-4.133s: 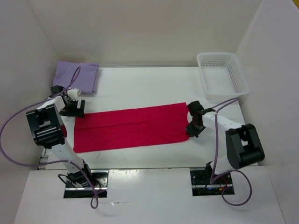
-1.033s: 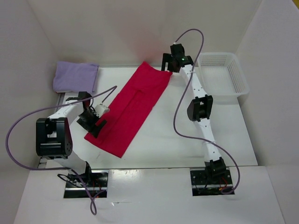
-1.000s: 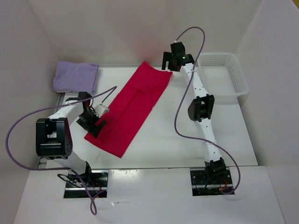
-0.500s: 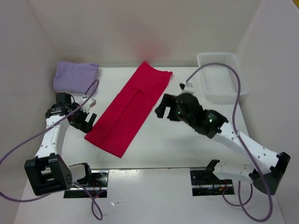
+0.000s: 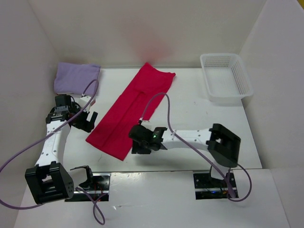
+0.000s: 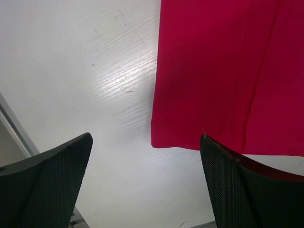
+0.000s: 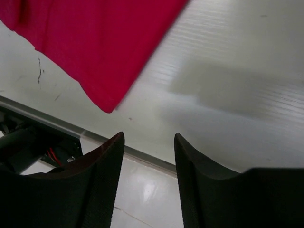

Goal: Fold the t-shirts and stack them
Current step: Rotate the tshirt 90 degrees

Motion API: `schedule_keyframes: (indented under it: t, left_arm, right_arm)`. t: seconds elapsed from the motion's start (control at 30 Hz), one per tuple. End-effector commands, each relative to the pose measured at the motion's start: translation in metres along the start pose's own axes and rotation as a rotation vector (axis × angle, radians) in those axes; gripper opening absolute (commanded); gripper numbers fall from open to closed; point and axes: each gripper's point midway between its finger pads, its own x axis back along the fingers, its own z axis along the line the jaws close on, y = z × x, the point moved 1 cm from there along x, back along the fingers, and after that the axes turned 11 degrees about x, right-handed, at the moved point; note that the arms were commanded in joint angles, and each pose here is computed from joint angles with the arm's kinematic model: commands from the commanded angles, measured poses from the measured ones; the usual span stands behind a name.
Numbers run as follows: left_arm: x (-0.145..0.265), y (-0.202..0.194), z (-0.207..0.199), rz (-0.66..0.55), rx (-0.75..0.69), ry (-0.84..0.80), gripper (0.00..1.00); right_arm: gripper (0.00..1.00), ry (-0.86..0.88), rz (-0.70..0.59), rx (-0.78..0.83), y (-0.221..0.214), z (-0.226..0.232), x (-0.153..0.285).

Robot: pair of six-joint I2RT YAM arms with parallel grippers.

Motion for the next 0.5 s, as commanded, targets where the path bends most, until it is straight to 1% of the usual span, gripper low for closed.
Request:
schedule_keyframes:
  t: [0.0, 0.03, 0.07, 0.13, 0.17, 0.2, 0.3, 0.37, 0.47]
  left_arm:
    - [0.003, 0.005, 0.000, -0.043, 0.011, 0.012, 1.00]
    - [0.003, 0.006, -0.002, -0.046, 0.011, 0.004, 1.00]
    - [0.003, 0.006, -0.002, -0.046, 0.011, 0.004, 1.00]
    - [0.001, 0.004, -0.002, -0.037, 0.014, 0.000, 1.00]
    - [-0.001, 0.003, -0.001, -0.027, 0.017, -0.004, 1.00]
    - [-0.001, 0.003, -0.001, -0.027, 0.017, -0.004, 1.00]
    - [-0.001, 0.004, -0.003, -0.031, 0.017, -0.014, 1.00]
    - [-0.003, 0.003, -0.003, -0.023, 0.009, -0.017, 1.00]
    - [-0.004, 0.003, -0.004, -0.027, -0.001, -0.026, 1.00]
  right_arm:
    - [0.53, 0.131, 0.024, -0.013, 0.010, 0.048, -0.009]
    - [0.53, 0.130, 0.024, -0.012, 0.013, 0.053, -0.012]
    - [0.53, 0.126, 0.063, 0.009, 0.002, 0.055, -0.022]
    - [0.53, 0.131, 0.078, 0.010, 0.002, 0.061, -0.030]
    - [0.54, 0.132, 0.094, 0.020, -0.001, 0.062, -0.034]
    - [0.58, 0.111, 0.109, 0.022, -0.005, 0.059, -0.047]
    - [0.60, 0.122, 0.160, 0.033, -0.012, 0.066, -0.058]
    - [0.63, 0.099, 0.192, 0.044, -0.020, 0.061, -0.072]
    - [0.63, 0.090, 0.199, 0.034, -0.021, 0.061, -0.078]
